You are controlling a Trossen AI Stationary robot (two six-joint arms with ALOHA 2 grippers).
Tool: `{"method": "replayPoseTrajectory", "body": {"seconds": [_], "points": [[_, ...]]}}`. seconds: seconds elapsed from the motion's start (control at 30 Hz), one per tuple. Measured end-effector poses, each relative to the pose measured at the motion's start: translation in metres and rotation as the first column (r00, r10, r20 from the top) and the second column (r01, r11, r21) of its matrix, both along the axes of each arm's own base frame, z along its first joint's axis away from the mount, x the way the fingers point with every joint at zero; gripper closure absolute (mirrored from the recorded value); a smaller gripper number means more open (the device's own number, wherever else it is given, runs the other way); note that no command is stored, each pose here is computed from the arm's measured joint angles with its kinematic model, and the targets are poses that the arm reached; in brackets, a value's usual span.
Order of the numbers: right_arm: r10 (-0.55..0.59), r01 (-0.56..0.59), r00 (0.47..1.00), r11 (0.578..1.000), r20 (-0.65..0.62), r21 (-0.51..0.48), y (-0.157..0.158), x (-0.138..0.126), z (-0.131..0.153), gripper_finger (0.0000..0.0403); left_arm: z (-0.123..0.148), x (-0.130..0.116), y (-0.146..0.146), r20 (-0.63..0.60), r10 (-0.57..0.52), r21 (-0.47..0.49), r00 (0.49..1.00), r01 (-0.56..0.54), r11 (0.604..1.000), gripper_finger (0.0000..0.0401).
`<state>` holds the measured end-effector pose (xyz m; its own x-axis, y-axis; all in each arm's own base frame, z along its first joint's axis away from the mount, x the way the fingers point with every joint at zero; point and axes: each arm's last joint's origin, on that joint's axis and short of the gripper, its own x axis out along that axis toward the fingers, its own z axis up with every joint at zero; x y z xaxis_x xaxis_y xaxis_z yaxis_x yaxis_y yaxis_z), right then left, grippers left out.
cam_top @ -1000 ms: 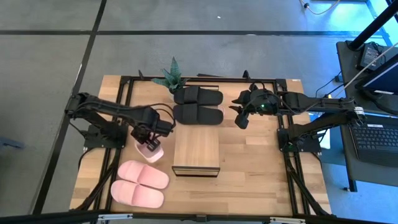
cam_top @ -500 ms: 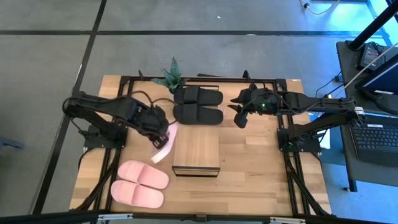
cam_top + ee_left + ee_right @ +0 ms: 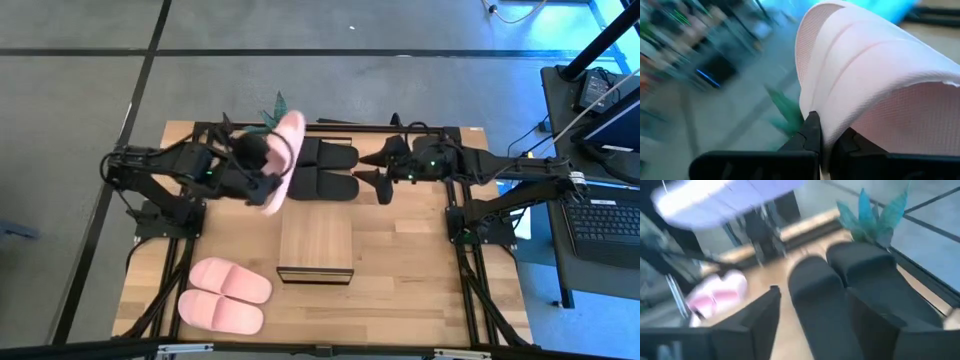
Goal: Pick and place slides into the shelf
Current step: Put the pink slide under the shelf
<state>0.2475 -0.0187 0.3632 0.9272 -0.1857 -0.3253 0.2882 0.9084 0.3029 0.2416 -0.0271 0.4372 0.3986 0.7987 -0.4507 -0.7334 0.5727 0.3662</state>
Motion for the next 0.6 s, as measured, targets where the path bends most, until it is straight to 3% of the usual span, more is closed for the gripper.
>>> {"method": "replayPoseTrajectory", "body": {"seconds": [0.1,0.23,0.37,0.6], "points": [[0.010,-0.011,0.995,1.000,0.098,0.008,0.002,0.004,0.008,0.0138,-0.001,0.027,0.008,-0.025,0.020,0.154,0.999,-0.016,0.988,0.0400],[0.049,-0.047,0.978,0.999,0.201,-0.011,0.011,0.008,0.018,0.0120,-0.002,0.065,0.025,-0.087,0.036,0.277,0.996,-0.010,0.961,0.0400],[-0.054,0.055,0.978,0.998,0.200,-0.003,0.018,0.010,0.016,0.0121,0.001,0.090,0.039,-0.113,0.108,0.390,0.988,-0.055,0.919,0.0400],[-0.210,0.208,0.956,0.978,0.203,0.033,0.029,0.018,0.009,0.0140,0.017,0.099,0.053,-0.058,0.141,0.438,0.988,-0.102,0.893,0.0400]]}}
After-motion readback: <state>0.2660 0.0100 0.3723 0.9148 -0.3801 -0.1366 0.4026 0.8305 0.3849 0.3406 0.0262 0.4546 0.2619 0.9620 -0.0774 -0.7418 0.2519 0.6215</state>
